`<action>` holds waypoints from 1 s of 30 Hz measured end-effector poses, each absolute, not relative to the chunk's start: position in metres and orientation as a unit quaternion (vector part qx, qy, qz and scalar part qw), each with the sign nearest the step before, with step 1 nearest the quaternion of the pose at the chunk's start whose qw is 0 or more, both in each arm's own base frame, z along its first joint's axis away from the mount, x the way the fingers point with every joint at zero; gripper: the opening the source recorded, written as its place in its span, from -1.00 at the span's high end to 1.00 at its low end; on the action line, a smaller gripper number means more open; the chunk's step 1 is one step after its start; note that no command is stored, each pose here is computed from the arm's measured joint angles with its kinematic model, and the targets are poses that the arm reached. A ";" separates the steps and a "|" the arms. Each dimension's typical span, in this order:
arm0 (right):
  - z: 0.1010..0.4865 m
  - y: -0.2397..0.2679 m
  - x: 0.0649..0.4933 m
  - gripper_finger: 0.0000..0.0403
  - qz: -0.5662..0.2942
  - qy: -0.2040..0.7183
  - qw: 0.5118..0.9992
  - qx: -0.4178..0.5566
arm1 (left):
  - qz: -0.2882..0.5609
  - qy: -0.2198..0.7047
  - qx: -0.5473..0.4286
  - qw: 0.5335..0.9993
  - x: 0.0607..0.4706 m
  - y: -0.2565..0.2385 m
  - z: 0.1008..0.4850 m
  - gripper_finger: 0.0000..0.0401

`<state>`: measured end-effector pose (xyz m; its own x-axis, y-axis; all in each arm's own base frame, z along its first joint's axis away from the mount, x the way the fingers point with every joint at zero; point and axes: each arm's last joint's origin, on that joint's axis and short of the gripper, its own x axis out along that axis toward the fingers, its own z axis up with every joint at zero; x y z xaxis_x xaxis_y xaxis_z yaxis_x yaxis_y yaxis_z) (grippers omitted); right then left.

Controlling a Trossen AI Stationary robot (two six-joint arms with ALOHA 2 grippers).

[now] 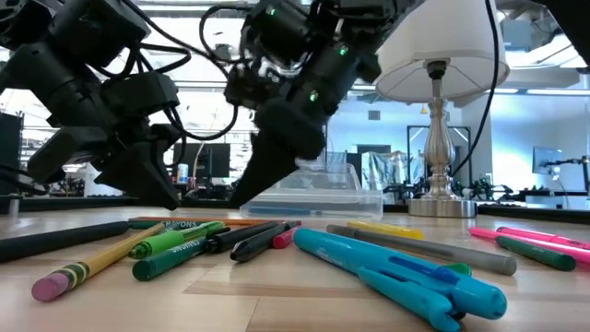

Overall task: Pick & place school supplies into a supply box
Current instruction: Put the orange pencil into the supply box

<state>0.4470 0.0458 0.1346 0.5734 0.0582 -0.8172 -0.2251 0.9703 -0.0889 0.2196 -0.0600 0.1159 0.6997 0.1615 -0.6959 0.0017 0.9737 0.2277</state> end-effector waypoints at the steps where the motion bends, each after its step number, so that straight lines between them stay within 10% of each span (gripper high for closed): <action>1: 0.131 0.046 0.446 0.23 0.081 0.464 0.877 -0.092 | 0.044 0.392 0.109 0.913 0.218 -0.060 0.115 1.00; 30: 0.113 0.034 0.446 0.47 0.085 0.490 0.865 -0.059 | -0.002 0.386 0.044 0.921 0.220 -0.062 0.119 1.00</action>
<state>0.4465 0.0343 0.1128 0.5047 0.0886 -0.8587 -0.2045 0.9787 -0.0193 0.2199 -0.0618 0.1187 0.7019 0.0297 -0.7116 0.0387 0.9961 0.0798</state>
